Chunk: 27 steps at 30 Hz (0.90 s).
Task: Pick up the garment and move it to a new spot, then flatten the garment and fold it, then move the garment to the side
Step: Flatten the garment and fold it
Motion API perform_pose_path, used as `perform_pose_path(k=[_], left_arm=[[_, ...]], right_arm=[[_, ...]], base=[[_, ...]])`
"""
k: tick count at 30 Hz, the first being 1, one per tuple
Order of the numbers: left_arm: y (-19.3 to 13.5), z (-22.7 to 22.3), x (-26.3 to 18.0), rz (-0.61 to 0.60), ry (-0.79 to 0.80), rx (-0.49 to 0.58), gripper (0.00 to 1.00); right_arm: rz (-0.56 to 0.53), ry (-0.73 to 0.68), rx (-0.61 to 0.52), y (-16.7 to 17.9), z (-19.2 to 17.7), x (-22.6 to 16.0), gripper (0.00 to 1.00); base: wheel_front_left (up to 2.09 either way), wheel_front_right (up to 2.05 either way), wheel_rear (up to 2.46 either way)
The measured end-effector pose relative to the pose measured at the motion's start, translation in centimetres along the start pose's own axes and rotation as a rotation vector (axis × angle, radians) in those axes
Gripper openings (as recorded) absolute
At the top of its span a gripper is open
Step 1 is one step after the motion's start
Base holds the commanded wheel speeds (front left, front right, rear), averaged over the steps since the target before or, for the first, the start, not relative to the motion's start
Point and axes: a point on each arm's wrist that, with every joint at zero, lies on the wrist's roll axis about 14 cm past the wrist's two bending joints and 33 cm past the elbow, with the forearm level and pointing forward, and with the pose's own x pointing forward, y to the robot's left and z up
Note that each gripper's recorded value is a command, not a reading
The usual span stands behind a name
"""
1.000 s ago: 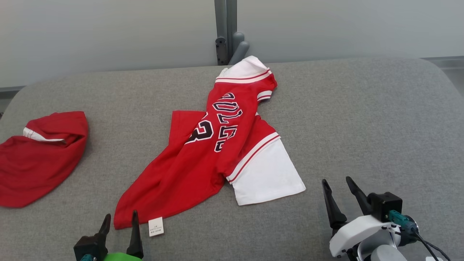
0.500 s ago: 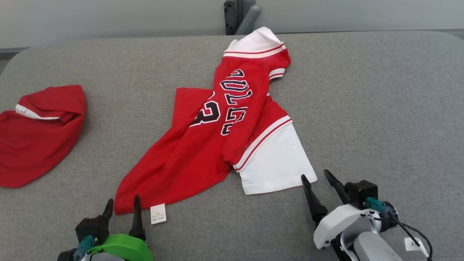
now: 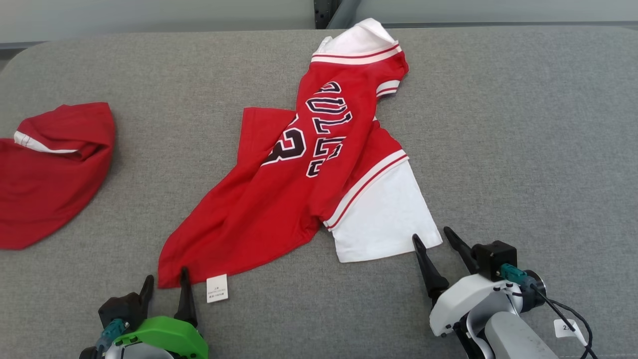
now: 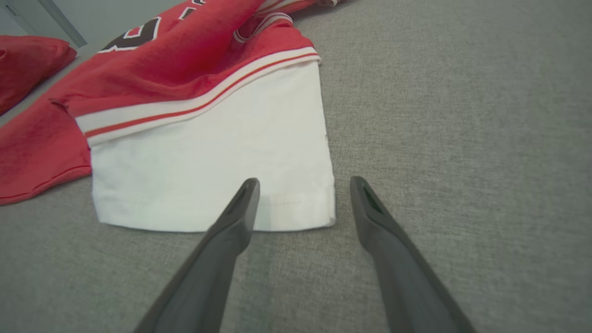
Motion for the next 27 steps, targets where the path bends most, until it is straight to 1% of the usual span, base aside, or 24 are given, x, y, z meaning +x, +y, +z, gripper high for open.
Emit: perform_pose_path(k=[1, 4, 5, 6, 17, 21, 22, 23, 27], left_arm=[[-0.1, 0.0, 0.1, -0.004, 0.002, -0.001, 1.00], [-0.5, -0.2, 0.3, -0.017, 0.008, 0.001, 0.40], [-0.6, -0.2, 0.3, -0.021, 0.009, 0.001, 0.25], [-0.7, -0.2, 0.4, -0.027, 0.008, 0.001, 0.00], [-0.8, -0.1, 0.5, -0.040, 0.005, 0.010, 0.00], [-0.7, -0.2, 0.4, -0.041, 0.008, 0.015, 0.00], [-0.7, -0.2, 0.4, -0.042, 0.007, 0.016, 0.00], [-0.7, -0.1, 0.4, -0.042, 0.005, 0.016, 0.00], [-0.9, 0.3, 0.2, -0.046, -0.007, 0.016, 0.00]], right_arm=[[-0.003, 0.002, 0.001, -0.1, -0.1, 0.0, 1.00], [-0.009, 0.007, 0.003, -0.3, -0.2, -0.1, 1.00], [-0.010, 0.007, 0.003, -0.4, -0.3, 0.0, 1.00], [-0.011, 0.008, 0.003, -0.4, -0.3, 0.0, 1.00], [0.001, 0.039, 0.006, -0.2, -1.0, 1.0, 1.00], [0.029, 0.072, -0.007, 0.4, -1.9, 1.6, 1.00], [0.038, 0.084, -0.011, 0.6, -2.2, 1.6, 0.56], [0.047, 0.094, -0.018, 0.8, -2.4, 1.7, 0.00], [0.062, 0.111, 0.007, 1.6, -2.8, 1.7, 0.00]], base=[[0.00, 0.00, 0.00], [0.00, 0.00, 0.00], [0.00, 0.00, 0.00], [0.00, 0.00, 0.00], [0.00, 0.00, 0.00], [0.00, 0.00, 0.00], [0.00, 0.00, 0.00], [0.00, 0.00, 0.00], [0.00, 0.00, 0.00]])
